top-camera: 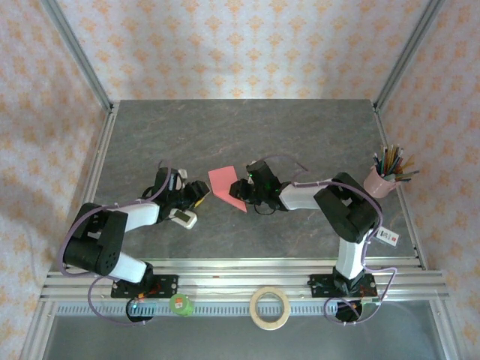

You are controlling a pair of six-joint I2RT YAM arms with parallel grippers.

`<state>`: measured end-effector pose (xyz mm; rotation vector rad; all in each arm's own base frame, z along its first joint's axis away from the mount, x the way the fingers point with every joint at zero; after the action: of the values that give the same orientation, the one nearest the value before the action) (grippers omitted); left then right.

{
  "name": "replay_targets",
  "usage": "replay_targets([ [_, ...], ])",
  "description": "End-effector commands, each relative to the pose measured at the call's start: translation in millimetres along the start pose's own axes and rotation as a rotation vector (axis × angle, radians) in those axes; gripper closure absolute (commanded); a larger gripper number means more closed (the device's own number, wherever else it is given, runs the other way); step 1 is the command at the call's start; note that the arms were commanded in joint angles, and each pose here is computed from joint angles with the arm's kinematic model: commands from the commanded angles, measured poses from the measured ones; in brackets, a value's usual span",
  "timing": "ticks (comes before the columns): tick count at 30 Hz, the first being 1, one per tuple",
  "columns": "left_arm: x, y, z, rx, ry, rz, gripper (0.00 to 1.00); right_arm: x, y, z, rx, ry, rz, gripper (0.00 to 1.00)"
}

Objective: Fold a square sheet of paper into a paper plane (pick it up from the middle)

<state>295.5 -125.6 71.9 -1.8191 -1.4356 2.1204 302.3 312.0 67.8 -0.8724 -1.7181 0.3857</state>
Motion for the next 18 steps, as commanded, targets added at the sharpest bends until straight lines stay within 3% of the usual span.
replay_targets([
  [1,-16.2,5.2,-1.6,0.014,0.018,0.047,0.52,-8.5,3.8,-5.1,-0.013,0.016,0.036,0.71],
  [18,-15.7,21.8,9.6,0.057,0.028,0.006,0.54,-24.1,6.6,1.9,0.016,0.054,0.062,0.74],
])
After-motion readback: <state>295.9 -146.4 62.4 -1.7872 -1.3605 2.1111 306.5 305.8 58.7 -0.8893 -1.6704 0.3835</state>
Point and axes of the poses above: each hand's point on the last joint's axis, 136 mm out from that joint toward the fingers, its own y axis out along the fingers, its own x axis along the line the jaws close on, z = x × y, the point moved 4 cm from there along -y, back along the fingers, and after that the axes turned 3 degrees about -y, right-handed, at the moved point
